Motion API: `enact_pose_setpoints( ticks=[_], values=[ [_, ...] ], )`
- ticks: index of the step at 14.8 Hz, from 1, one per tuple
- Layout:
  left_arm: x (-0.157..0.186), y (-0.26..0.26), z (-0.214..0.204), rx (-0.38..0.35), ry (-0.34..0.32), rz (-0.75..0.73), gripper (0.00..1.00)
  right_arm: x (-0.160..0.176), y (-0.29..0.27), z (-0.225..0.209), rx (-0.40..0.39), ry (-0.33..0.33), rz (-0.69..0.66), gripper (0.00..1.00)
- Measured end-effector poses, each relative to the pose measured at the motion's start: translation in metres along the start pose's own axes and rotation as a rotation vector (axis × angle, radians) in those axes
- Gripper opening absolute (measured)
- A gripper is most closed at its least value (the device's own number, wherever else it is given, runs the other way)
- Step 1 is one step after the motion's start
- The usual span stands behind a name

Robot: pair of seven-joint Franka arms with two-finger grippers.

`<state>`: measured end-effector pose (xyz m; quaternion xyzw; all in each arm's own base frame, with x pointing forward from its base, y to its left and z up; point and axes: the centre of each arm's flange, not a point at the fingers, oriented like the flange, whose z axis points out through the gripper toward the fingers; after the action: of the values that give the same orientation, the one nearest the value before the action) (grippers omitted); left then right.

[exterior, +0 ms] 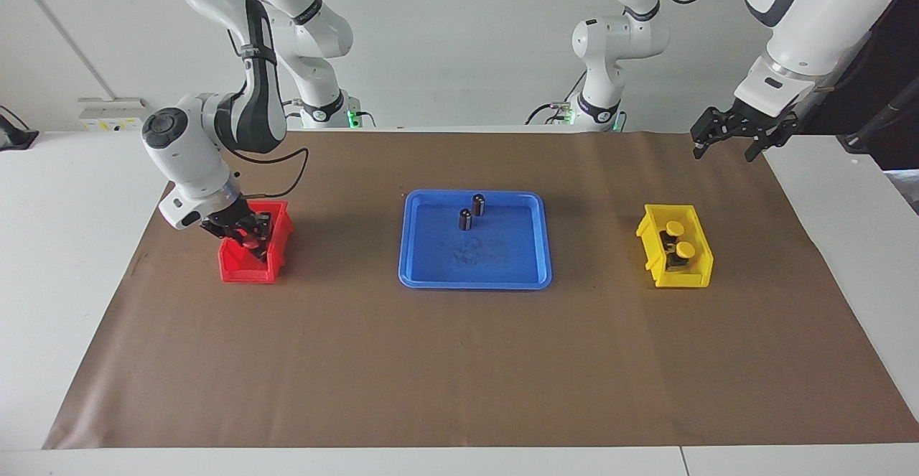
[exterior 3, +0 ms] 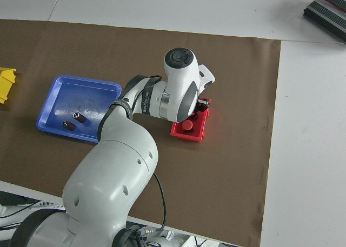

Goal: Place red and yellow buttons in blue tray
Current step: 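Lift the red button with the right gripper while the left gripper reaches the yellow holder, then carry the red button over the tray while the left gripper grasps a yellow button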

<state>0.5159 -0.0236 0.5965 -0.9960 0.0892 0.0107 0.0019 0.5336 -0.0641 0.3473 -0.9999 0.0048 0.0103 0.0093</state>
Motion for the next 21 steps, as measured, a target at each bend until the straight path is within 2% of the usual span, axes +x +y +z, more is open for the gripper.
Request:
enact_pose_setpoints(
  ticks=[3,6,10,12,13,14,15,18,21],
  values=[
    [0.000,0.000,0.000,0.000,0.001,0.000,1.00,0.005,0.000,-0.016,0.005,-0.036,-0.002,0.41],
    [0.002,0.000,0.002,0.003,0.021,0.000,1.00,0.024,-0.003,-0.072,0.011,-0.072,-0.013,0.41],
    [0.010,-0.011,0.045,0.009,0.061,-0.018,1.00,0.049,-0.041,-0.147,0.008,-0.052,-0.052,0.41],
    [0.014,-0.017,0.073,0.011,0.079,-0.027,0.96,0.065,-0.092,-0.162,0.005,-0.030,-0.012,0.41],
    [0.018,-0.018,0.089,0.012,0.086,-0.029,0.89,0.071,-0.125,-0.164,0.006,-0.014,0.016,0.41],
    [0.021,-0.018,0.103,0.011,0.088,-0.036,0.89,0.074,-0.162,-0.162,0.012,0.008,0.048,0.41],
    [0.027,-0.019,0.116,0.010,0.089,-0.047,0.82,0.076,-0.204,-0.156,0.024,0.039,0.085,0.41],
    [0.046,-0.022,0.153,0.008,0.099,-0.081,0.78,0.057,-0.325,-0.131,0.061,0.091,0.153,0.41],
    [0.060,-0.024,0.184,0.006,0.106,-0.094,0.76,0.036,-0.392,-0.102,0.068,0.081,0.166,0.41]
  ],
)
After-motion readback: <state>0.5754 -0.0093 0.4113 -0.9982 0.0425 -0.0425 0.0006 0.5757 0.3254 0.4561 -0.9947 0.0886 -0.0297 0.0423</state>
